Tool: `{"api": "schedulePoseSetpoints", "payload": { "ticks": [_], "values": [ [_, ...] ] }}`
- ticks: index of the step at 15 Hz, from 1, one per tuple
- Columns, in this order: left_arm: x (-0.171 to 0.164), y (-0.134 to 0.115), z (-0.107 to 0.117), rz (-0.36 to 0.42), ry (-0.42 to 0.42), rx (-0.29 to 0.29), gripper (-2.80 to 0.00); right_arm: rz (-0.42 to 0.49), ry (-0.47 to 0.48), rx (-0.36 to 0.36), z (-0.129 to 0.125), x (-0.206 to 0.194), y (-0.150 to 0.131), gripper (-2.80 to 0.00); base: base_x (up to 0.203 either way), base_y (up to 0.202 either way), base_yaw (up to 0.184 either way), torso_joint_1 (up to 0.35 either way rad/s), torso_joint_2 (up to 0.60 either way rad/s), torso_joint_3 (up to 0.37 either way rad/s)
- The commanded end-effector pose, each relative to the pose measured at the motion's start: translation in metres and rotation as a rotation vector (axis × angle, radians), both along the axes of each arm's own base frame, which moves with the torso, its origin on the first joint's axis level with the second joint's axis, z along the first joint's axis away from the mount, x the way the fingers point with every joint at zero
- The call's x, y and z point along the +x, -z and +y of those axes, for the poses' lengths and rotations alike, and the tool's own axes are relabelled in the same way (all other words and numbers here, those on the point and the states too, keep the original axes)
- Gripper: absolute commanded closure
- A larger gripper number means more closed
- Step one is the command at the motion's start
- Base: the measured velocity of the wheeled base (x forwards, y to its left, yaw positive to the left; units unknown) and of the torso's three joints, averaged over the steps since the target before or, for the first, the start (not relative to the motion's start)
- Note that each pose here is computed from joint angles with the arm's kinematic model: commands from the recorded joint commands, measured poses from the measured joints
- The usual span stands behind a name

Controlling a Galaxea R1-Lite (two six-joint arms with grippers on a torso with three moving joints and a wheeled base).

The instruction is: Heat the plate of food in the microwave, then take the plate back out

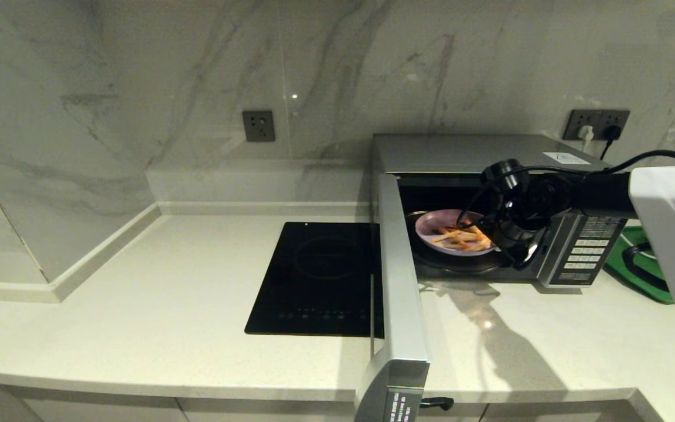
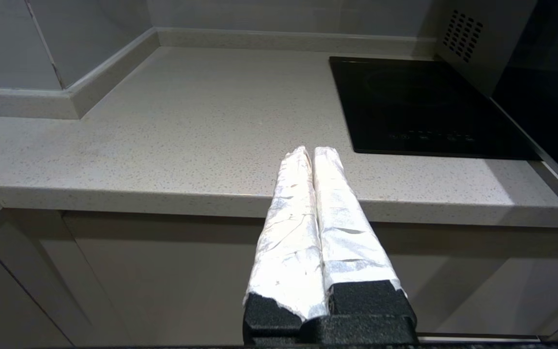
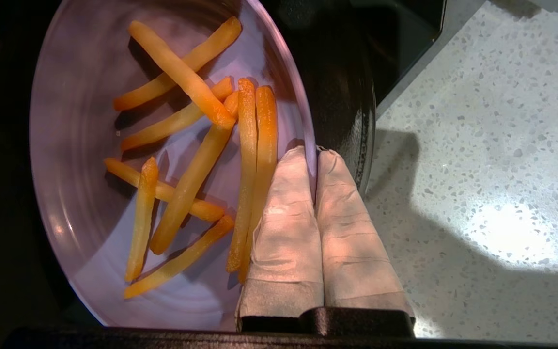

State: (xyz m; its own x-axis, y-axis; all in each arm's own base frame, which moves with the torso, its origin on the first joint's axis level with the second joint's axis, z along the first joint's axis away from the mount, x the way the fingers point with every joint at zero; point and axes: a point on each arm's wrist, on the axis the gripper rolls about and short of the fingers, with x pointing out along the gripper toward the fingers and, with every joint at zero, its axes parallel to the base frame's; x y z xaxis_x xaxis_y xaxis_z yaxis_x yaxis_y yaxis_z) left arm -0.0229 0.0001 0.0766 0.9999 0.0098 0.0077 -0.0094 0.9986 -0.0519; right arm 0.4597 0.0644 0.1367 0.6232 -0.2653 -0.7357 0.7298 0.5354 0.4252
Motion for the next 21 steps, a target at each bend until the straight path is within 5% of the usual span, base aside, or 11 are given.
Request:
{"api": "schedulePoseSetpoints", "payload": {
  "ticks": [1, 9, 16, 21],
  "values": [
    [0.000, 0.000, 0.000, 0.000, -0.001, -0.002, 0.00, -0.012, 0.011, 0.011, -0.004, -0.001, -0.005, 0.00, 0.000, 0.000, 0.000, 0.000, 0.00, 0.000],
    [0.000, 0.000, 0.000, 0.000, -0.001, -0.001, 0.00, 0.018, 0.027, 0.039, -0.014, -0.035, -0.025, 0.00, 0.000, 0.000, 0.000, 0.000, 0.00, 0.000],
    [0.000, 0.000, 0.000, 0.000, -0.001, -0.001, 0.00, -0.040, 0.011, 0.106, -0.040, -0.155, -0.074, 0.00, 0.000, 0.000, 0.000, 0.000, 0.00, 0.000],
    [0.000, 0.000, 0.000, 0.000, -0.001, 0.000, 0.00, -0.027, 0.127, 0.113, -0.088, -0.252, -0.061, 0.00, 0.000, 0.000, 0.000, 0.000, 0.00, 0.000]
  ]
}}
